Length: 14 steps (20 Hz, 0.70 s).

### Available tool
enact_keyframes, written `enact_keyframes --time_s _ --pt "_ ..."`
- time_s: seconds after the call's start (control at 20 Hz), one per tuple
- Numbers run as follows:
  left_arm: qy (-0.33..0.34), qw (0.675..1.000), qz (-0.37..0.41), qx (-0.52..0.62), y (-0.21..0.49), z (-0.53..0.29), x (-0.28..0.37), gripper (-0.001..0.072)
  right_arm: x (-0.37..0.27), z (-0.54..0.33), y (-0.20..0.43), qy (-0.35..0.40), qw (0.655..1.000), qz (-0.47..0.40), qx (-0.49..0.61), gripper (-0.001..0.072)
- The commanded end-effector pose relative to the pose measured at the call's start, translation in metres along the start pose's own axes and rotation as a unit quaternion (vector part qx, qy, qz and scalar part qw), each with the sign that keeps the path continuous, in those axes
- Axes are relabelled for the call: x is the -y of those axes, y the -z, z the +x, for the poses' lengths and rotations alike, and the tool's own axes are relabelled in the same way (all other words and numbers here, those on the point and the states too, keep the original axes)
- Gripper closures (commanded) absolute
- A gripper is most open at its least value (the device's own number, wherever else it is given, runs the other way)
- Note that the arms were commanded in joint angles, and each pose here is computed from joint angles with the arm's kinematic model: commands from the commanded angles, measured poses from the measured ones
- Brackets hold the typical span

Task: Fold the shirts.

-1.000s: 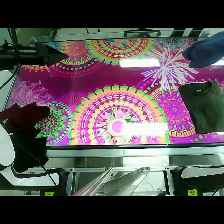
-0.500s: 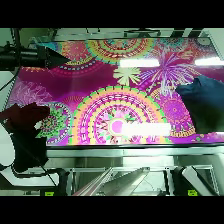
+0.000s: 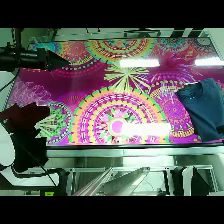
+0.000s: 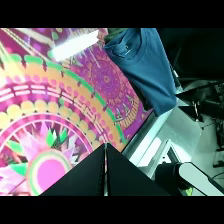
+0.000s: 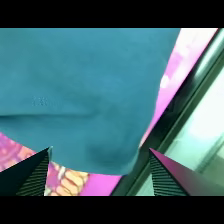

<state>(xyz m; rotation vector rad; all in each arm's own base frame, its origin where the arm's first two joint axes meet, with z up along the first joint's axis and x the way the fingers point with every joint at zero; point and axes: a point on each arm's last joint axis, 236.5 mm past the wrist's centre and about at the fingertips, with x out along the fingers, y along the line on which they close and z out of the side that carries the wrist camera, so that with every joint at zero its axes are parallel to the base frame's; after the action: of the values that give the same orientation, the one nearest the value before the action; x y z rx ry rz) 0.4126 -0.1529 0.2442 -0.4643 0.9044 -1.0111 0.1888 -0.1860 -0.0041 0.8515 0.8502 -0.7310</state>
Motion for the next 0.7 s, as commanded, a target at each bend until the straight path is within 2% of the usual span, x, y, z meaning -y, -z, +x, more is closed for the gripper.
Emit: enact_keyframes --time_s 0.0,0.05,0.15,0.2,0.25,0.3,0.35,0.4,0.65 --pt "0.001 1.0 -0.001 -0.002 0.001 0.0 0.001 0.0688 -0.005 -0.031 -0.003 0.012 0.999 -0.027 -0.022 0.0129" --pt "0.003 1.0 -0.001 -0.004 0.002 0.0 0.001 0.0688 -0.017 -0.052 -0.018 0.004 0.999 -0.033 -0.008 0.0246" --pt "0.003 1.0 0.0 -0.006 0.003 -0.001 0.002 0.0689 -0.062 -0.095 -0.055 -0.058 0.996 -0.043 0.051 0.026" --pt "0.003 1.0 0.002 -0.006 0.003 -0.004 0.003 0.069 -0.094 -0.118 -0.072 -0.112 0.99 -0.037 0.082 0.0425" --pt "-0.001 1.0 0.005 -0.002 0.003 -0.008 0.006 0.069 -0.13 -0.145 -0.084 -0.181 0.977 -0.026 0.107 0.0645" --pt "-0.004 1.0 0.013 0.003 0.003 -0.013 0.011 0.0691 -0.158 -0.168 -0.094 -0.24 0.962 -0.013 0.127 0.0655" --pt "-0.011 1.0 0.025 0.01 0.002 -0.021 0.016 0.0691 -0.186 -0.189 -0.096 -0.304 0.943 -0.005 0.133 0.0694" --pt "-0.018 0.999 0.035 0.018 0.002 -0.03 0.023 0.0691 -0.203 -0.198 -0.09 -0.338 0.933 -0.007 0.124 0.0695" --pt "-0.038 0.998 0.014 0.041 0.039 -0.05 0.032 0.069 -0.25 -0.171 0.004 -0.349 0.927 -0.139 -0.001 0.0696"
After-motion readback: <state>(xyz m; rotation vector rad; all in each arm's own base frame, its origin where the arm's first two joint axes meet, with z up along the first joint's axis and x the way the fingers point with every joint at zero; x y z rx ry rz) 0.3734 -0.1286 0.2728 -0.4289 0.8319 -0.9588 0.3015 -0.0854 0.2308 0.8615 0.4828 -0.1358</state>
